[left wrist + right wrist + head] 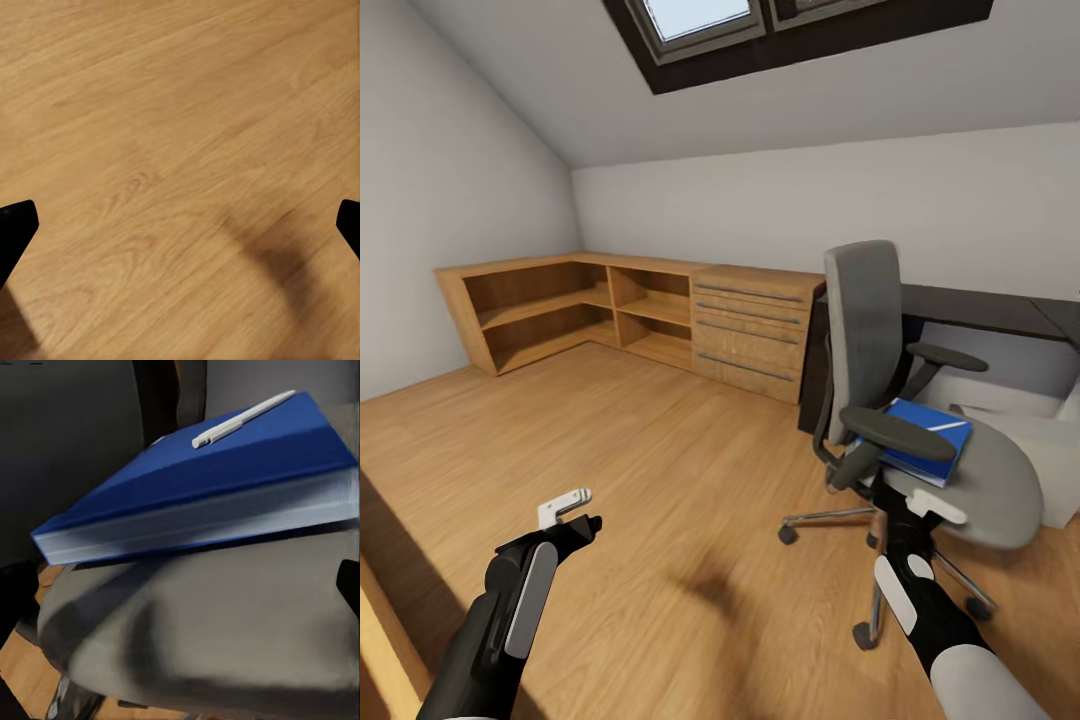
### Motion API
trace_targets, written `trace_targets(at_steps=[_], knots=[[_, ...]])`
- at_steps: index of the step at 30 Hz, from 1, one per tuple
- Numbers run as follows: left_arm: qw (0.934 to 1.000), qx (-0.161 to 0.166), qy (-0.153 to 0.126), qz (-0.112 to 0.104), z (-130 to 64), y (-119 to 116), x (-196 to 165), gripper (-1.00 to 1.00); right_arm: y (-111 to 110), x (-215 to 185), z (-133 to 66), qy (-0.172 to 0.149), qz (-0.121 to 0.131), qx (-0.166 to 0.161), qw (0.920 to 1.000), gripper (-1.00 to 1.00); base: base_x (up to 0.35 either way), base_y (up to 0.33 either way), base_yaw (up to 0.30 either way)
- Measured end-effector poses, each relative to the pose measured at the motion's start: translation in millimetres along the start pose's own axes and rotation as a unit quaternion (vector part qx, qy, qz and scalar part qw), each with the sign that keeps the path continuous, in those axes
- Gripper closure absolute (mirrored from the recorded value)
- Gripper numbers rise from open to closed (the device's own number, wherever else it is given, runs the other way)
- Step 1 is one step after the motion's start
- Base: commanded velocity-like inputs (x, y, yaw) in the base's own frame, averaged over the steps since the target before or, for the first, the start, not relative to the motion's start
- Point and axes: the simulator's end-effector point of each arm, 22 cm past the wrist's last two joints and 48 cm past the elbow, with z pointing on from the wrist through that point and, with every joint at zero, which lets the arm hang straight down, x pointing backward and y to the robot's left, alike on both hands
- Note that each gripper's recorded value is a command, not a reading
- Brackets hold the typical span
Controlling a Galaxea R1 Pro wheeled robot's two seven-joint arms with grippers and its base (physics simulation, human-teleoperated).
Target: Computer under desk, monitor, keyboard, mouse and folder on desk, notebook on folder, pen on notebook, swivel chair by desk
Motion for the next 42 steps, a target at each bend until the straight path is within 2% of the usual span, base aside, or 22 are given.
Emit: trace_targets(at_steps=[13,36,42], knots=[[1.0000,0.002,-0.005,0.000,-4.4,-1.7,-4.8,-1.00,-0.5,-12.6,0.1,-0.016,0.007,0.000,0.9998,-1.00,-0.091,0.000,-0.232],[0.9993,0.009,-0.035,-0.005,-20.4,-4.7,-28.7,-1.00,-3.6,-25.1,0.0,-0.024,0.013,0.003,0.9996,-1.00,-0.006,0.000,-0.246],[0.9993,0.010,-0.037,-0.006,-21.7,-5.0,-30.3,-1.00,-5.1,-24.4,-0.4,-0.022,0.017,0.007,0.9996,-1.00,0.000,0.000,-0.085]])
